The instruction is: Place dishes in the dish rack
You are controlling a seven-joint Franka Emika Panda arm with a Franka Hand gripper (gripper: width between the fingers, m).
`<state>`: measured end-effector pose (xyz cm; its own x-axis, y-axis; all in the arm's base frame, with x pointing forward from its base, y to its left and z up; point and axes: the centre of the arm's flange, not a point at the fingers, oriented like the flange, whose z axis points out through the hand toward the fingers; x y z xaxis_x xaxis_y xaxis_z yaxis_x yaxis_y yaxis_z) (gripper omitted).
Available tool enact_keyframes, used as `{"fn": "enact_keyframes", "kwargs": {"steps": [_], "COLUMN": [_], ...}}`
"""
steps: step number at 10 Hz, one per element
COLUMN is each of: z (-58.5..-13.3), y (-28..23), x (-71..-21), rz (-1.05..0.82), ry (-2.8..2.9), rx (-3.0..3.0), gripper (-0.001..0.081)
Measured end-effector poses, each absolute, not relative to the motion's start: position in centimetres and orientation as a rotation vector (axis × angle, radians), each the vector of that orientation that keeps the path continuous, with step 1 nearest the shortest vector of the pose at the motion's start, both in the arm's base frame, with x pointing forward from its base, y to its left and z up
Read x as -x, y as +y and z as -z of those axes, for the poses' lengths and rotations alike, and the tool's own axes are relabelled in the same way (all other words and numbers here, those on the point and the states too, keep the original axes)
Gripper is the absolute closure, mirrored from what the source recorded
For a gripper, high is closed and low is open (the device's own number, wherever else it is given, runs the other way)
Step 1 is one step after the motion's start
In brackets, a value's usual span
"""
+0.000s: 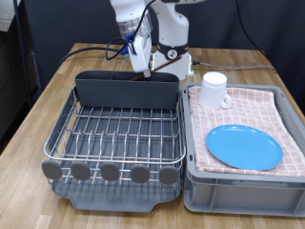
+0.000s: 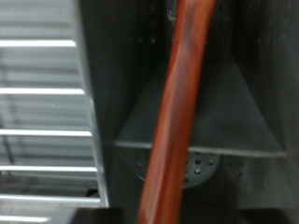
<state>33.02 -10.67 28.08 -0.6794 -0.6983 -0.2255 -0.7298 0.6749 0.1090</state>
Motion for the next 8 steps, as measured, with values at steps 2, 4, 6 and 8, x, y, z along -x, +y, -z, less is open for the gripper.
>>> {"fn": "enact_keyframes", "kwargs": {"steps": [2, 4, 6, 8], "z": [-28.6, -29.5, -31.0, -33.4], "y": [-10.6, -10.0, -8.7, -6.1], "x": [-33.5, -33.9, -34.7, -35.8], "rz": [-0.236, -0.163, -0.015, 0.168], "ry": [2.738, 2.795, 2.82, 2.791], "rx": [1.193, 1.232, 1.277, 1.338], "gripper": [0.0474, 0.029, 0.0127, 0.001]}}
